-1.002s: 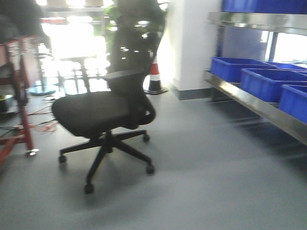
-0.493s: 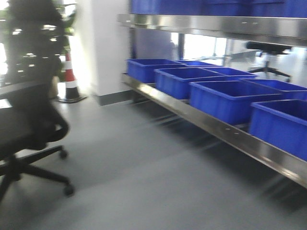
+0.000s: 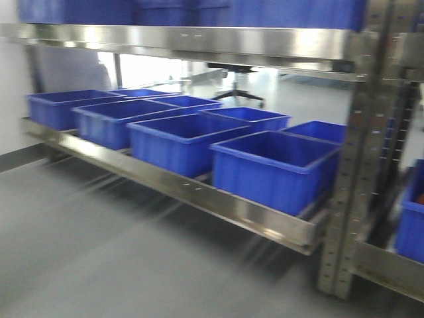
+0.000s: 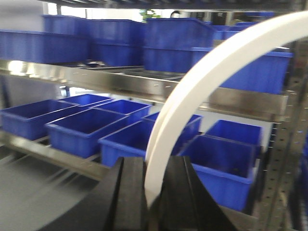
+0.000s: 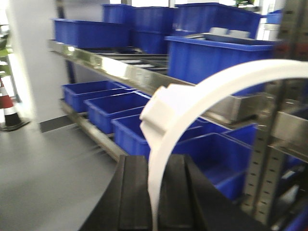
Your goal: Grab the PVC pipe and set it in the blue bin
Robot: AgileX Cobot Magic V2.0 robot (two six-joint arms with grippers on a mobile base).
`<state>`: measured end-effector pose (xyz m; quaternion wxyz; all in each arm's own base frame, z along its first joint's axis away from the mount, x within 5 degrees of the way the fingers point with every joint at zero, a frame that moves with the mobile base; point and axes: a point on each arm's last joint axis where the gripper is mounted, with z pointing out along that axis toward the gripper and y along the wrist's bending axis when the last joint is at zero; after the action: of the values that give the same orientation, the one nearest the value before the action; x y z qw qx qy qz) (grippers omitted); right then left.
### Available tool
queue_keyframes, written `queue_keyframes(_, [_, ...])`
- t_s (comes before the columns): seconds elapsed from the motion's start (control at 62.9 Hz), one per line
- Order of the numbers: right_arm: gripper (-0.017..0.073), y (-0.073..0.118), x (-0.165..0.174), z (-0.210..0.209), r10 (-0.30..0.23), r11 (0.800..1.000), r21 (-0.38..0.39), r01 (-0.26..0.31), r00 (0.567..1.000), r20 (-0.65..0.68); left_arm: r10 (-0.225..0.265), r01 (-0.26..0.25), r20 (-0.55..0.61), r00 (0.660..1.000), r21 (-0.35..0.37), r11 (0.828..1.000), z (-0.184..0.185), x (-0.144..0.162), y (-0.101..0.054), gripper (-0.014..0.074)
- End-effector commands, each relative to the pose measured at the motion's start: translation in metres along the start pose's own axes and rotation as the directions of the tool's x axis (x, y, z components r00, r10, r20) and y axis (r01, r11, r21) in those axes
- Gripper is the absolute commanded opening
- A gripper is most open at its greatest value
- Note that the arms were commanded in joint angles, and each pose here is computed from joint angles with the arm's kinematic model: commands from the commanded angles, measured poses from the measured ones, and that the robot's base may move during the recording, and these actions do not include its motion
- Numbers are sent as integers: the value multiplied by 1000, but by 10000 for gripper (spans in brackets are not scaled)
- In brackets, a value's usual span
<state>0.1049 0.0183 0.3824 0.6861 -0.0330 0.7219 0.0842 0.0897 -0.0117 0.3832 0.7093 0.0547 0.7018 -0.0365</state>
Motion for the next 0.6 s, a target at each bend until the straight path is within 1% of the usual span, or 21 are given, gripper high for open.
queue_keyframes(0.0, [-168,0,-1,0,-12,1000,-2,12,1000,24,-4,4,28,1000,1,1000,0,-3,0,-111])
queue_keyframes(0.589, [-168,0,-1,0,-12,1000,-2,12,1000,24,-4,4,28,1000,1,1000,0,-3,0,-111])
